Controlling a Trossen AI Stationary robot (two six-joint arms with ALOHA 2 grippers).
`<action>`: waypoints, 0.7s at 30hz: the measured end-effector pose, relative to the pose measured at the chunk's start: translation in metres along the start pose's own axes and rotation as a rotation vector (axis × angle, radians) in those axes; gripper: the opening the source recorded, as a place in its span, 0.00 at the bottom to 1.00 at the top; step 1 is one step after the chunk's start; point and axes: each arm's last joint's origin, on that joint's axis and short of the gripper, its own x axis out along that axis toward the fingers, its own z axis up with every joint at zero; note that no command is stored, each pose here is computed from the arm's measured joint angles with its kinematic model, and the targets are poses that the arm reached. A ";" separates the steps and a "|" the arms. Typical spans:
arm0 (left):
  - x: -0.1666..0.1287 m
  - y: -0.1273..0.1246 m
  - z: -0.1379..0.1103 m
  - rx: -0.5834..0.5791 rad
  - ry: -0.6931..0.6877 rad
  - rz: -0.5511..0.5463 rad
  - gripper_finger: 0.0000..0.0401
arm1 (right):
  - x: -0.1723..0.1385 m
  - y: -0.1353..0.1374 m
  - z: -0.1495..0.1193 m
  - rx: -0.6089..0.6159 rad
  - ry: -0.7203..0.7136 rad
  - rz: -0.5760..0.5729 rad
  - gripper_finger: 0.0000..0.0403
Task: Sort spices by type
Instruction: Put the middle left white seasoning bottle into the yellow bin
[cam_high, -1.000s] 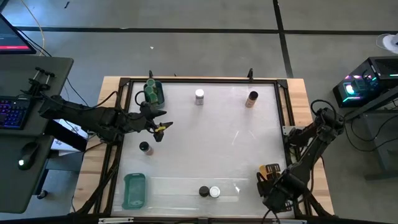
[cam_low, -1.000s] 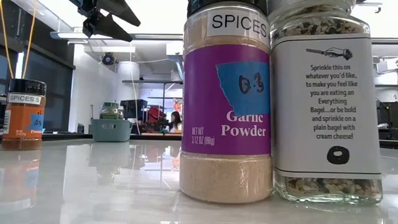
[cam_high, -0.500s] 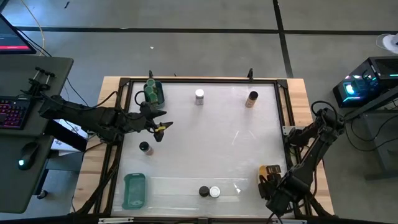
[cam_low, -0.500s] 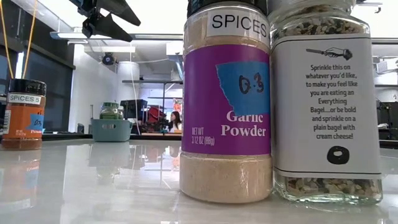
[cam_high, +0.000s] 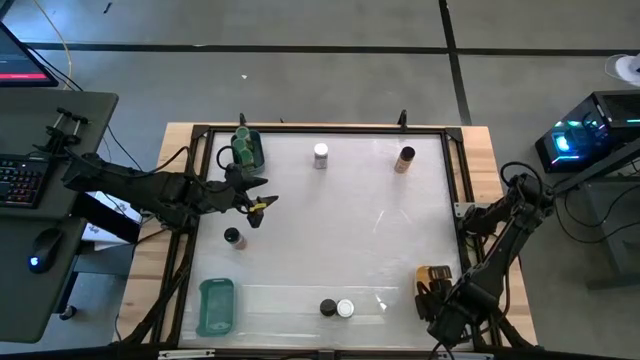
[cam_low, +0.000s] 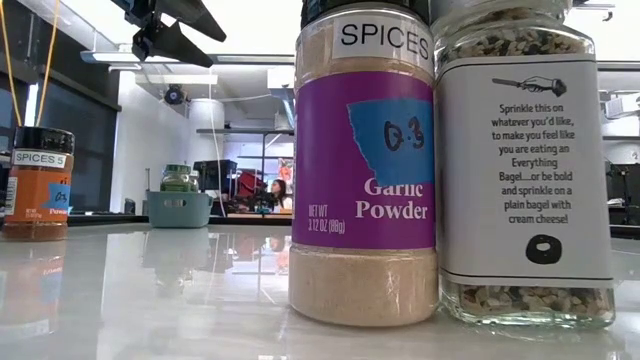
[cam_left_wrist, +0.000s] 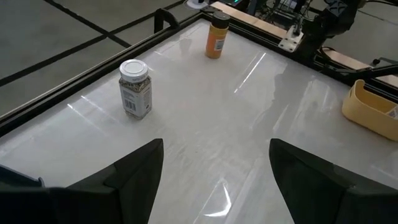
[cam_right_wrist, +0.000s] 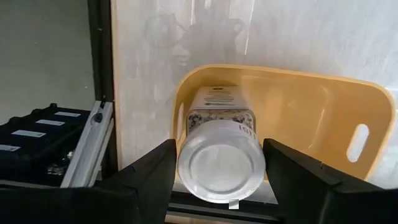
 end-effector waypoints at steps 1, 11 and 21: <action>0.000 0.000 0.000 0.000 0.000 0.000 0.69 | 0.000 0.000 0.000 0.000 0.005 0.008 0.58; 0.000 0.000 0.000 0.017 0.000 0.000 0.69 | 0.000 0.001 -0.001 0.034 0.035 0.035 0.59; 0.000 0.000 0.000 0.017 0.000 0.000 0.69 | 0.000 0.000 0.001 0.039 0.034 0.037 0.59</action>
